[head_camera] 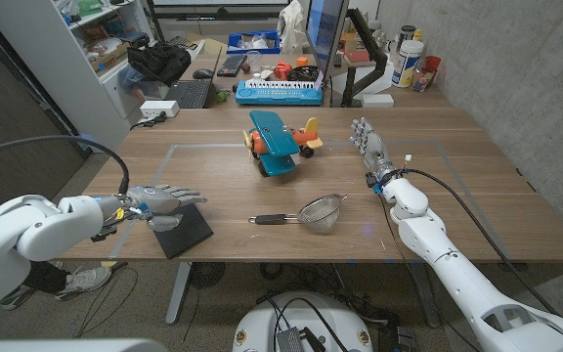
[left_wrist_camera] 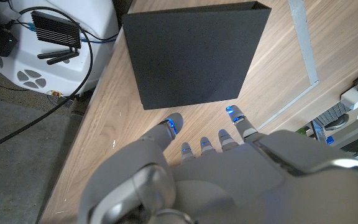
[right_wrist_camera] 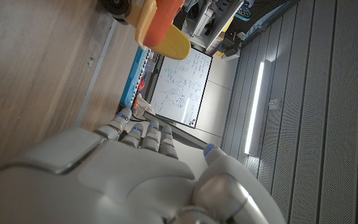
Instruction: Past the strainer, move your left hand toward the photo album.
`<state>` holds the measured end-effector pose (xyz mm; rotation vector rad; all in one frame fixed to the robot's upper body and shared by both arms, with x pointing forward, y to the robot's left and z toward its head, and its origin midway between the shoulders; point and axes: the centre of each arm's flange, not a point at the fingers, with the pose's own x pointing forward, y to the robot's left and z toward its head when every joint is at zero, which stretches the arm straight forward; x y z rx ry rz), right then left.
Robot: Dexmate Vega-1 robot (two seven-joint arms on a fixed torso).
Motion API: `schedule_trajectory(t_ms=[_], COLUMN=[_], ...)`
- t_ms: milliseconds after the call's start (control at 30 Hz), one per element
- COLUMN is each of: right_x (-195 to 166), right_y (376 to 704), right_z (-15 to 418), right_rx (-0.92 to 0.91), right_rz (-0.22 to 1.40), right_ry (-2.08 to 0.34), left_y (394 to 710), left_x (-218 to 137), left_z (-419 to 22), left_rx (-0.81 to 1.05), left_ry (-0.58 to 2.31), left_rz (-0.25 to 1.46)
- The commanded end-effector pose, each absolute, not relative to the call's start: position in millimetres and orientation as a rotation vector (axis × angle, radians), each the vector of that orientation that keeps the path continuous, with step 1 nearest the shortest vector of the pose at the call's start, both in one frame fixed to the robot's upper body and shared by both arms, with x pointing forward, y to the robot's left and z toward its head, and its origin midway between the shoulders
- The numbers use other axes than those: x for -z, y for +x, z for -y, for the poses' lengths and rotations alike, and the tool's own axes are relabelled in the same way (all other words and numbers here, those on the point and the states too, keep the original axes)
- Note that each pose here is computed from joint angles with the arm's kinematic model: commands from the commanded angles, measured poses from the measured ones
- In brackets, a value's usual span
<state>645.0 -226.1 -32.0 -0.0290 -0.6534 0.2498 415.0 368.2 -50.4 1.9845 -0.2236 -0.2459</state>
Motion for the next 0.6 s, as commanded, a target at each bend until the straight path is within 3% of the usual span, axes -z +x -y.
schedule_trajectory(t_ms=[33,600], right_x=[31.5,33.9], right_y=[645.1,642.7], right_z=[223.1,225.4], right_rx=[-0.254,-0.253], right_rz=[0.655,0.655], right_ry=[-0.032,-0.03], left_y=[414.3,412.8], left_x=[57.6,62.3], left_z=[-370.0,-365.9], left_rx=[0.25,0.26], left_ry=[1.992,2.0], left_rz=[0.206,0.198])
